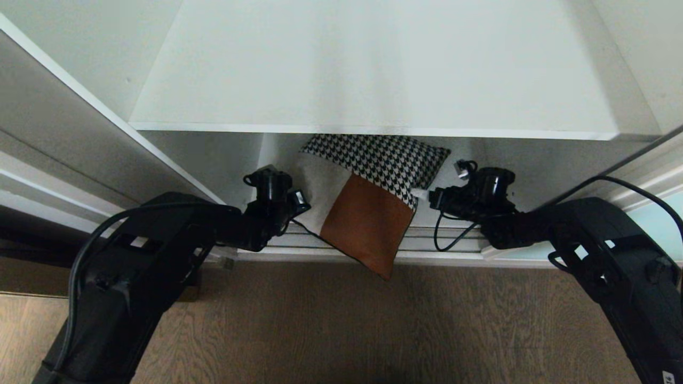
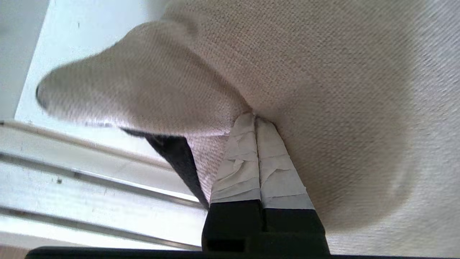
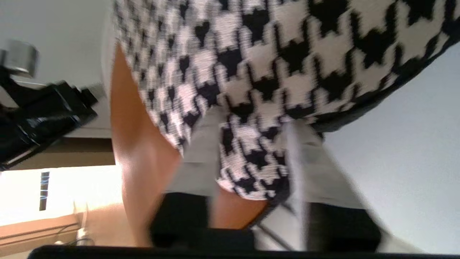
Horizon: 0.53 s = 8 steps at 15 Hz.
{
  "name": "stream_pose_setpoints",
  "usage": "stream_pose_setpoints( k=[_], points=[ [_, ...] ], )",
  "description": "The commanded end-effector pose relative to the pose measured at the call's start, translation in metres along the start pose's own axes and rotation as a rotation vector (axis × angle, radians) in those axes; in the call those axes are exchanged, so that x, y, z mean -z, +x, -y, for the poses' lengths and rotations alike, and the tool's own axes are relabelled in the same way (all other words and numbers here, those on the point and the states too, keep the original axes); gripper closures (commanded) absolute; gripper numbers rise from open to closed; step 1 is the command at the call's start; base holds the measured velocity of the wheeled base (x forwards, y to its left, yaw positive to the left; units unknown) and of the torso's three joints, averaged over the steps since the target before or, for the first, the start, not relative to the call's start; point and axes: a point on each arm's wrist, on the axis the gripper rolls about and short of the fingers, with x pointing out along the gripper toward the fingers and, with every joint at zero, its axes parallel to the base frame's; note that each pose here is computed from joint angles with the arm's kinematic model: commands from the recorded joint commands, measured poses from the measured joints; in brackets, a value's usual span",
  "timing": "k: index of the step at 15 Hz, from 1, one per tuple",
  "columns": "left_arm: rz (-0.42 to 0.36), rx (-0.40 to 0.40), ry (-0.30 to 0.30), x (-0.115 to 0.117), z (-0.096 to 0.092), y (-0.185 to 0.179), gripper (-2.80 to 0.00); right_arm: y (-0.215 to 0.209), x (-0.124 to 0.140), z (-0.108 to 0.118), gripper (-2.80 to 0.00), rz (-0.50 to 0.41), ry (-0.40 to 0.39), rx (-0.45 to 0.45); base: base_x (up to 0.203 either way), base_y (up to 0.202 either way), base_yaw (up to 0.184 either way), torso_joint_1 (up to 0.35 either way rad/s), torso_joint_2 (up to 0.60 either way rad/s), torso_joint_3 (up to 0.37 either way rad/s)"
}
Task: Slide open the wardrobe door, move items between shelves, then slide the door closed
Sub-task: Place the pillow on the lower shelf
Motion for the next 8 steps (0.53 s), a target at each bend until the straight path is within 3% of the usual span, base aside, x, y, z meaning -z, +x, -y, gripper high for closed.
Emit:
stream_pose_setpoints(
  k=[1, 8],
  points=[
    [-0.011, -0.001, 0.0, 0.005, -0.001, 0.002, 0.0, -0.011, -0.012, 0.004, -2.8, 0.04, -0.025, 0.006, 0.0, 0.0, 0.0, 0.0, 0.0, 0.0],
    [-0.022, 0.007, 0.008, 0.012, 0.004, 0.002, 0.0, -0.036, -0.033, -0.005, -2.8, 0.086, -0.11, 0.013, 0.0, 0.0, 0.0, 0.0, 0.0, 0.0]
  ],
)
